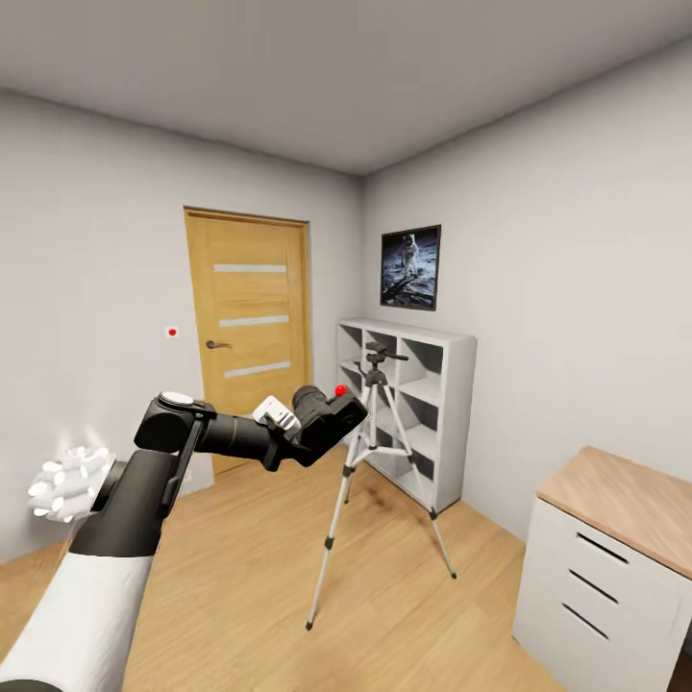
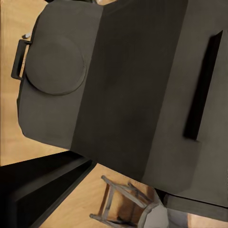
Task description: Attach the digital camera to the camera tripod in the bedroom.
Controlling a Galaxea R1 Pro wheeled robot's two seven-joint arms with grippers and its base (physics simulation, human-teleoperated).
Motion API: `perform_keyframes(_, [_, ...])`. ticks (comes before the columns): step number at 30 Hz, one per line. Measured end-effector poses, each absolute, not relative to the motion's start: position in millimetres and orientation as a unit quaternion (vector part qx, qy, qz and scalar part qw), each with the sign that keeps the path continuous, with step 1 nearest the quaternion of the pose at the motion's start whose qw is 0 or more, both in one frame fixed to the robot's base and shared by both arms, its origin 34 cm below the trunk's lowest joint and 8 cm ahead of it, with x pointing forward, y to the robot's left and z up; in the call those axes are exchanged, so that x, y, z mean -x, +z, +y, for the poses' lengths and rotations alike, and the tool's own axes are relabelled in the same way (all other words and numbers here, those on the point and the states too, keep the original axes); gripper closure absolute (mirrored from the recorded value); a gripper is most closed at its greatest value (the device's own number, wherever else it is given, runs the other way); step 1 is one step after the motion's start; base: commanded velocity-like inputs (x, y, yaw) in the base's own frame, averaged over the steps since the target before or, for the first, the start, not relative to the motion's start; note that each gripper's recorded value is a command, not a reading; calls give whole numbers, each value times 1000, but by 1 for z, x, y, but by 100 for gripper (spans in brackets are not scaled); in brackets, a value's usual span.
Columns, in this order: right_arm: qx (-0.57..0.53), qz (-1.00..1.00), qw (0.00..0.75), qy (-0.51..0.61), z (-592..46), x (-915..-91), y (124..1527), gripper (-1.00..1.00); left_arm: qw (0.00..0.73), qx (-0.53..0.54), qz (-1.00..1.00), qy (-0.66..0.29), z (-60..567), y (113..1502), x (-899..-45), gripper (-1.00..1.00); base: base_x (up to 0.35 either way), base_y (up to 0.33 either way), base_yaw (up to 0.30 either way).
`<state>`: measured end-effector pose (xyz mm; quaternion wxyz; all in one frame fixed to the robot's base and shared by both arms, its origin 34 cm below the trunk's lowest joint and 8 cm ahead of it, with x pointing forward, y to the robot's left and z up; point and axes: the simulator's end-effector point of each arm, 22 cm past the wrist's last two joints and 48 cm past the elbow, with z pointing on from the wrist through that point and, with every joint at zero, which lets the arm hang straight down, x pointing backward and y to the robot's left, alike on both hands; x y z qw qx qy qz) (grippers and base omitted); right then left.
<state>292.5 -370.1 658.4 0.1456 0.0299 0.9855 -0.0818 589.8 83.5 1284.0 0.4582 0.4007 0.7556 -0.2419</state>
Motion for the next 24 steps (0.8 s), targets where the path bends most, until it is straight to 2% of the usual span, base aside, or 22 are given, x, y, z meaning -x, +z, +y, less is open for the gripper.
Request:
perform_keyframes(8, [-30,985,146,-82,-370,-292,659,-100,458,-401,756,-242,84,1284,-589,100,227,-132,287])
perform_keyframes(24, [-30,985,146,-82,-370,-293,659,-100,459,-400,756,-242,84,1284,-590,100,279,-205,270])
